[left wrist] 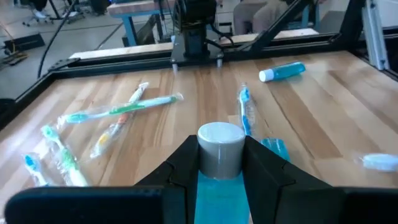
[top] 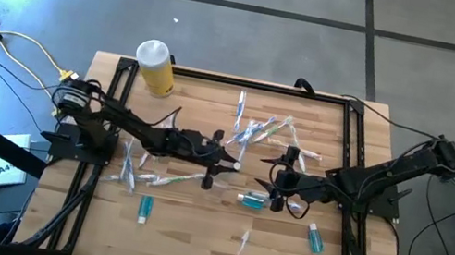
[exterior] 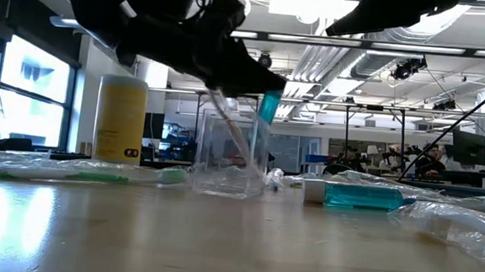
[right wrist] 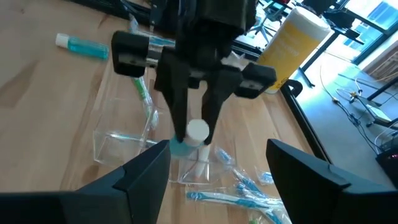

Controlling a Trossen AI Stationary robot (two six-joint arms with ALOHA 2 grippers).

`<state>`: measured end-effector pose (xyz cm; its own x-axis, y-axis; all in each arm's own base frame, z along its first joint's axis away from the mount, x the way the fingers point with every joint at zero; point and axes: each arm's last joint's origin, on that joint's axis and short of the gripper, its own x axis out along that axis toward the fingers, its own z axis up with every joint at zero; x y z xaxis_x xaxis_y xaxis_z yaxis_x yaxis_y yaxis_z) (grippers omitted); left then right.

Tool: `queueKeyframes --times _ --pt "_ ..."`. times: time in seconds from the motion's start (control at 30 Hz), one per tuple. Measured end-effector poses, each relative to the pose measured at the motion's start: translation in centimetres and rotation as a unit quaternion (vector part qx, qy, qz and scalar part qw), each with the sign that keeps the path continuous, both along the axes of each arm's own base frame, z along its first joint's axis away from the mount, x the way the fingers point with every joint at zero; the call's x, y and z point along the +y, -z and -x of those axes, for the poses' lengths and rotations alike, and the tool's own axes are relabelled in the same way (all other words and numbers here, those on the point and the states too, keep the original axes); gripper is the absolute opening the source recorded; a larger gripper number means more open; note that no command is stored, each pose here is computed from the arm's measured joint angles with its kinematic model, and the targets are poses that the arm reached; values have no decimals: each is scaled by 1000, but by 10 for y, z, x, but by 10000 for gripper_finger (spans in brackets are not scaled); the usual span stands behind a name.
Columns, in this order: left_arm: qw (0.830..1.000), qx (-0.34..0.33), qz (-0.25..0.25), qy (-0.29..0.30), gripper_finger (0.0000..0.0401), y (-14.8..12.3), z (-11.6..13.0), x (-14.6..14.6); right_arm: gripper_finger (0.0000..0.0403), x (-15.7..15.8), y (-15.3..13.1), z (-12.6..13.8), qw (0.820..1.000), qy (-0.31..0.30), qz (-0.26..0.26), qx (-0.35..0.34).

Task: Pick & Place toothbrushing station
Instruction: Put the blue mouthwash into the transparent organizer

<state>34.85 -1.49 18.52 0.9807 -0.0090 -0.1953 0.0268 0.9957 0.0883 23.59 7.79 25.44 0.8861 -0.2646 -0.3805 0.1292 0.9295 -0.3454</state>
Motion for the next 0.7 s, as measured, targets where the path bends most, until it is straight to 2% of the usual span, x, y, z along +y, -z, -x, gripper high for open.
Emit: queueKeyframes --times 0.23,0.43,0.6,0.7 --pt "1000 8 4 -1 84 7 -4 0 259 0 0 0 1000 0 1 2" --pt "999 11 30 -7 87 7 -3 0 259 0 0 0 1000 -2 4 3" --pt "999 13 32 -8 165 8 -3 0 259 0 0 0 1000 -3 6 3" --pt "999 14 39 -9 195 8 -3 0 259 0 0 0 1000 -3 6 1"
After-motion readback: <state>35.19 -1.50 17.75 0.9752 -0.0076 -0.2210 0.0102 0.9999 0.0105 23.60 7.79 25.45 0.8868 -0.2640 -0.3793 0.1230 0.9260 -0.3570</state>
